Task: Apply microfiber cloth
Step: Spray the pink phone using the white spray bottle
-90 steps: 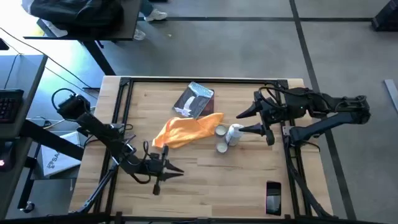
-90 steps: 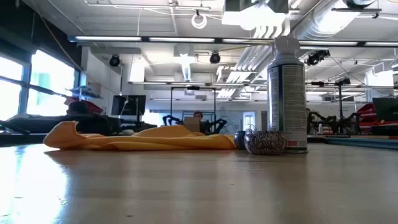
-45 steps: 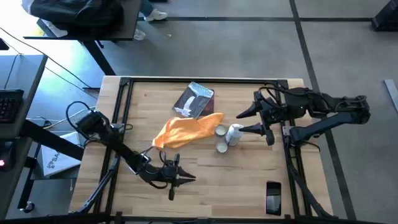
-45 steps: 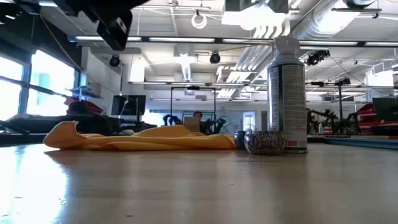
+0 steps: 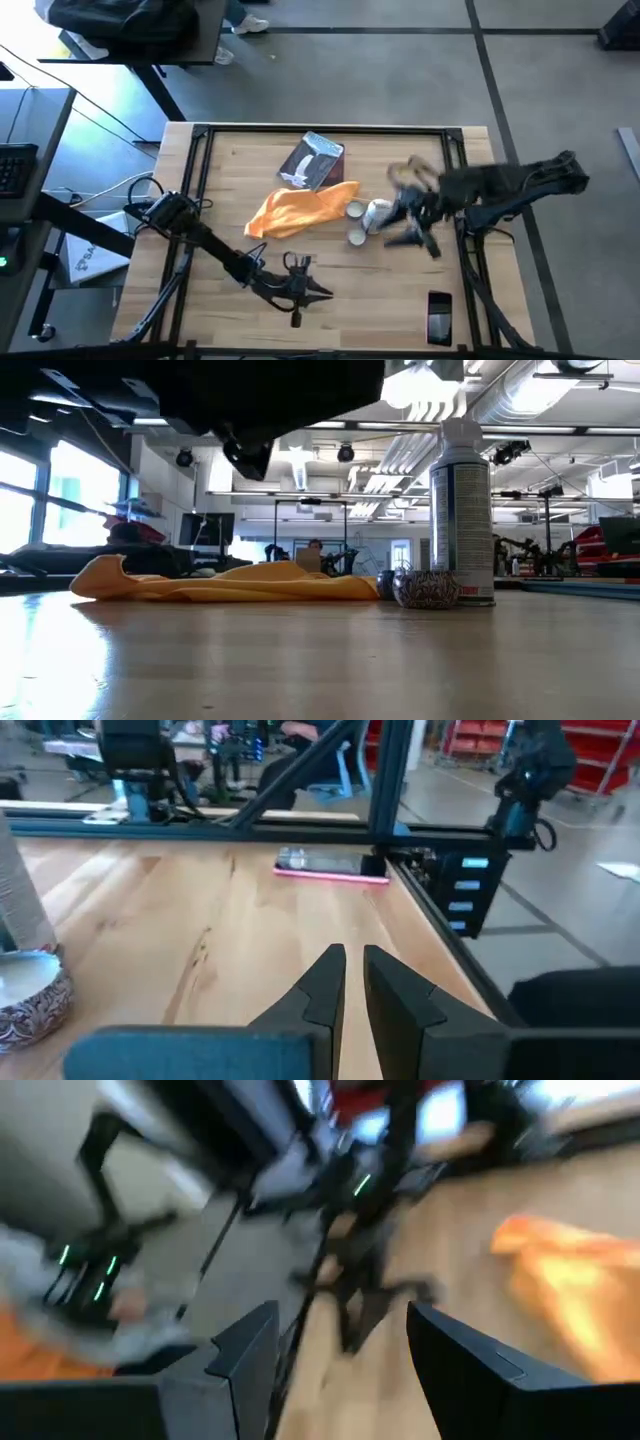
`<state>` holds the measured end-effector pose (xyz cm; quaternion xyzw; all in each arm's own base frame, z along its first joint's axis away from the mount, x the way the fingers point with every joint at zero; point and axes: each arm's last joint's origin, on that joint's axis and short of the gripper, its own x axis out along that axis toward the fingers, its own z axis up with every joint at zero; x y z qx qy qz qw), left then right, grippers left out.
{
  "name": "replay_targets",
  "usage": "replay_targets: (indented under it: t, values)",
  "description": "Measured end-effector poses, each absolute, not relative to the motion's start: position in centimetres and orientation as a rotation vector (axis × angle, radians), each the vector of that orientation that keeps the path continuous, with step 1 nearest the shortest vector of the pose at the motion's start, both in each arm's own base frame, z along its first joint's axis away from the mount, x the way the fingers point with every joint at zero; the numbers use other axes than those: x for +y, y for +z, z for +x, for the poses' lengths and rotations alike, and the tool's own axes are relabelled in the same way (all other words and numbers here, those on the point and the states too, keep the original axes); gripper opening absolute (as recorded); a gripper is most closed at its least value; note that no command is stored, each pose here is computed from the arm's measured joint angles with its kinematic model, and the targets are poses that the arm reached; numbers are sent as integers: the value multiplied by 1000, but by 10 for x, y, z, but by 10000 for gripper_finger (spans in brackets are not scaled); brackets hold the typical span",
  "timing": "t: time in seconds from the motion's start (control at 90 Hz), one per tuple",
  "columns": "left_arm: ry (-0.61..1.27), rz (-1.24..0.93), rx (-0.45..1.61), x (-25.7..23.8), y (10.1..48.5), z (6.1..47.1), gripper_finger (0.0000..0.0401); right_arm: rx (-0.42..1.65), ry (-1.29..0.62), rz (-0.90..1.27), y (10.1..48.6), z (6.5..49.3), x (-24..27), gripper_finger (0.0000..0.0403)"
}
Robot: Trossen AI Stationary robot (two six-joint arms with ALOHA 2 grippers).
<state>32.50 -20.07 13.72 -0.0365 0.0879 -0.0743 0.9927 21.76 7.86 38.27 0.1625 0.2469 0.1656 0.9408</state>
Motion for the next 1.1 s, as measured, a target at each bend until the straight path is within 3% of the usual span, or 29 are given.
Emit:
replay_targets:
  t: [0.2, 0.533, 0.833, 1.1]
  values:
    - [-136, -25, 306, -196, 140, 319, 23, 787, 177, 360, 349, 202, 119, 188]
    - [-38, -17, 324, -189, 146, 319, 23, 984, -133, 432, 293, 189, 190, 188]
    - [-34, -12, 315, -187, 147, 320, 23, 1380, -194, 458, 230, 182, 240, 188]
    - [-34, -1, 310, -186, 148, 321, 23, 1552, -172, 479, 216, 166, 259, 188]
